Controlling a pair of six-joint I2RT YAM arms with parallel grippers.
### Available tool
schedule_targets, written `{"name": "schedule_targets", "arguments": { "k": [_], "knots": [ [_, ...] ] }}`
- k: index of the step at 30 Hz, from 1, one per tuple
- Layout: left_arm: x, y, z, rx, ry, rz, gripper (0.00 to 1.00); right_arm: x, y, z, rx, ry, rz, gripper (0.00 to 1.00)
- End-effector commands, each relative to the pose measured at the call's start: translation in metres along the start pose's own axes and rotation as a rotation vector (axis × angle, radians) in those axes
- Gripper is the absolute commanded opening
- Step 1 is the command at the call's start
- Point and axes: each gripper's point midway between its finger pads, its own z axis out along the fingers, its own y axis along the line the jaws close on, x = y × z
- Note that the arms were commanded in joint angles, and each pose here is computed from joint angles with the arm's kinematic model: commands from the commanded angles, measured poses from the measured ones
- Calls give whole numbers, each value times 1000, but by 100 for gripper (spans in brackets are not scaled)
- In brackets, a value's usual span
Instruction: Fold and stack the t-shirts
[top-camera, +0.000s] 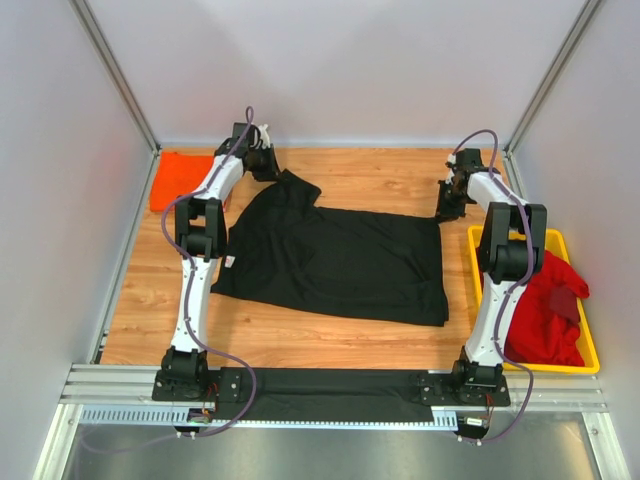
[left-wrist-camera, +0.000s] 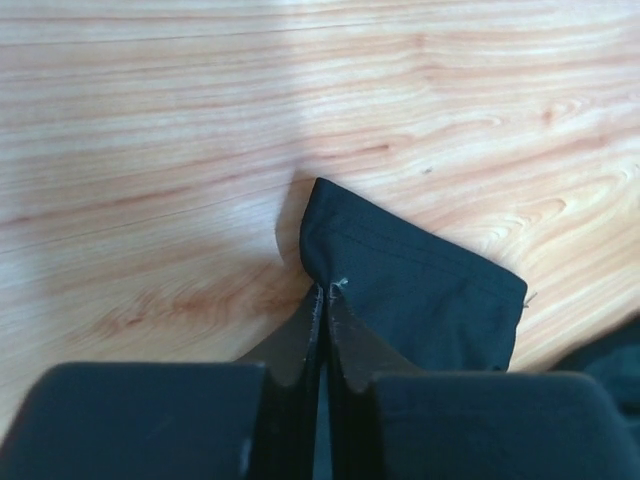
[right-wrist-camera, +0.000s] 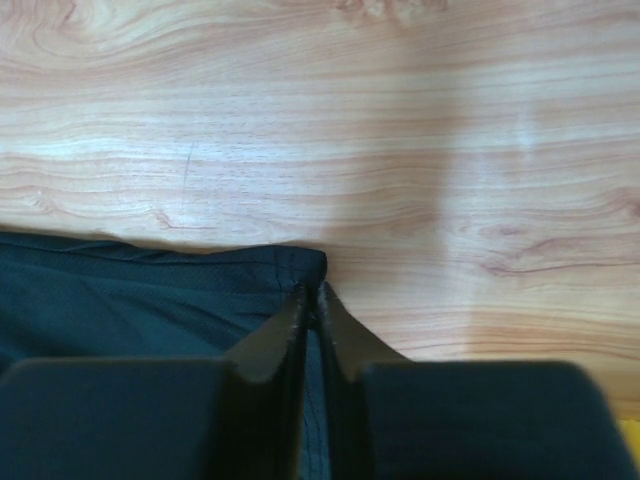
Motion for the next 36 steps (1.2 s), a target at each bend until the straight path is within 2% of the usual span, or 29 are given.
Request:
{"name": "schedule_targets", "arguments": {
  "k": [1,3,8,11,20,36],
  "knots": [
    [-18,-26,-7,96,-46,23,5,-17,-3,-2,-7,-45,-6,7],
    [-27,-37,-19,118,-68,30,0,-23,-1,-5,-12,-62,-8,0],
    [-48,-55,-53,143,-125,56,0,-34,10,-14,-62,-108,-11,0],
    [-53,-56,-67,134,-142,64,0,-38,6,-21,-36,-145,-15,0],
    [-59,-52,-86,118,-158,70,0,-51,1,-37,-4,-308,3,0],
    [-56,-49,-119,114,-170,124,0,-57,-1,-46,6,-395,-1,0]
  ]
}}
